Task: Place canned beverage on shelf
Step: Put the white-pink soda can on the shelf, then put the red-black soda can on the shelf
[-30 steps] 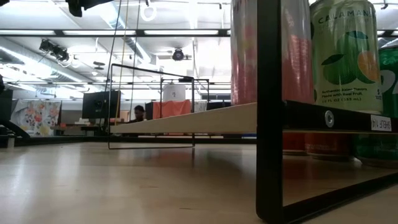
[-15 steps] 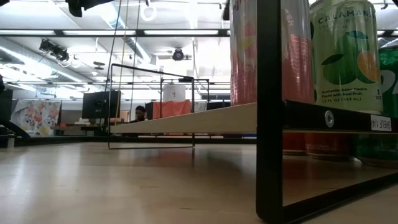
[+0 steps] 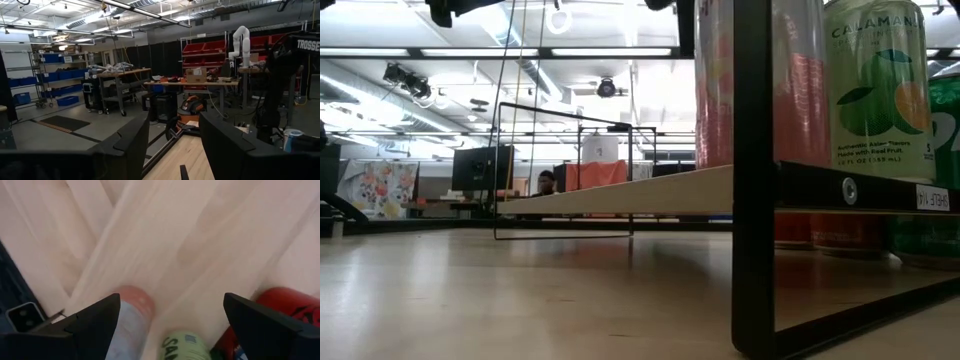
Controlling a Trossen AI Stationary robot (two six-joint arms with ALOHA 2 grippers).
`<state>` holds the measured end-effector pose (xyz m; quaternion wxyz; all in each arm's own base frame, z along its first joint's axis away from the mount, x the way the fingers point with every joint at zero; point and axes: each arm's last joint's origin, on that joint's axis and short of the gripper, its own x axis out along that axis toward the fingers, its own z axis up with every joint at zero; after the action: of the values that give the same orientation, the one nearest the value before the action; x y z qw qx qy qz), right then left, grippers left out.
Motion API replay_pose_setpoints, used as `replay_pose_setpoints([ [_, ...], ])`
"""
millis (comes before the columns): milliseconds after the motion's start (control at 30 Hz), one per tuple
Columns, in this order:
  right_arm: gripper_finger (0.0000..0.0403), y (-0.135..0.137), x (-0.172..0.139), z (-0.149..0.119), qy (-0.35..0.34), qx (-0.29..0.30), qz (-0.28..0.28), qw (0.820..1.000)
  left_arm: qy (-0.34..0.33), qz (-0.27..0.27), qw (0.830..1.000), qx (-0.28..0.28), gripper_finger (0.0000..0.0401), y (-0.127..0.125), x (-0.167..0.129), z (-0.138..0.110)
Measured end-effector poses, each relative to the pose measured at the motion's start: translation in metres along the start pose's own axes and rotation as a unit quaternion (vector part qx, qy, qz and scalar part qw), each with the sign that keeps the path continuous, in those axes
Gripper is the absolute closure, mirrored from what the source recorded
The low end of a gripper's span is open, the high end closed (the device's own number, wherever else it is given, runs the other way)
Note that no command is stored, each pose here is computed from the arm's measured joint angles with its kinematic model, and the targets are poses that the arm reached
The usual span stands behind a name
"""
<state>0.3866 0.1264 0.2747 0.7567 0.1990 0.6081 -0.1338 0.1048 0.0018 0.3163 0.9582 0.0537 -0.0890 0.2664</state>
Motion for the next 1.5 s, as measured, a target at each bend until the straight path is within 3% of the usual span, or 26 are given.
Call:
replay_pose_setpoints([
  [667, 0.0037, -0.001, 0.000, -0.017, 0.075, 0.014, -0.014, 0.997, 0.001, 0.000, 1.000, 0.001, 0.0219, 0.000, 0.000, 0.000],
  [967, 0.0037, -0.024, -0.021, 0.002, 0.020, 0.007, -0.101, 0.995, 0.002, 0.000, 1.000, 0.002, 0.0218, 0.000, 0.000, 0.000],
  [1267, 0.0037, -0.053, -0.016, 0.009, 0.054, -0.018, -0.180, 0.982, 0.010, -0.002, 1.000, 0.008, 0.0218, -0.001, 0.000, -0.002],
  [1500, 0.0051, -0.078, -0.029, 0.008, 0.048, -0.017, -0.192, 0.980, 0.017, -0.003, 1.000, 0.001, 0.0218, -0.001, 0.000, -0.004],
])
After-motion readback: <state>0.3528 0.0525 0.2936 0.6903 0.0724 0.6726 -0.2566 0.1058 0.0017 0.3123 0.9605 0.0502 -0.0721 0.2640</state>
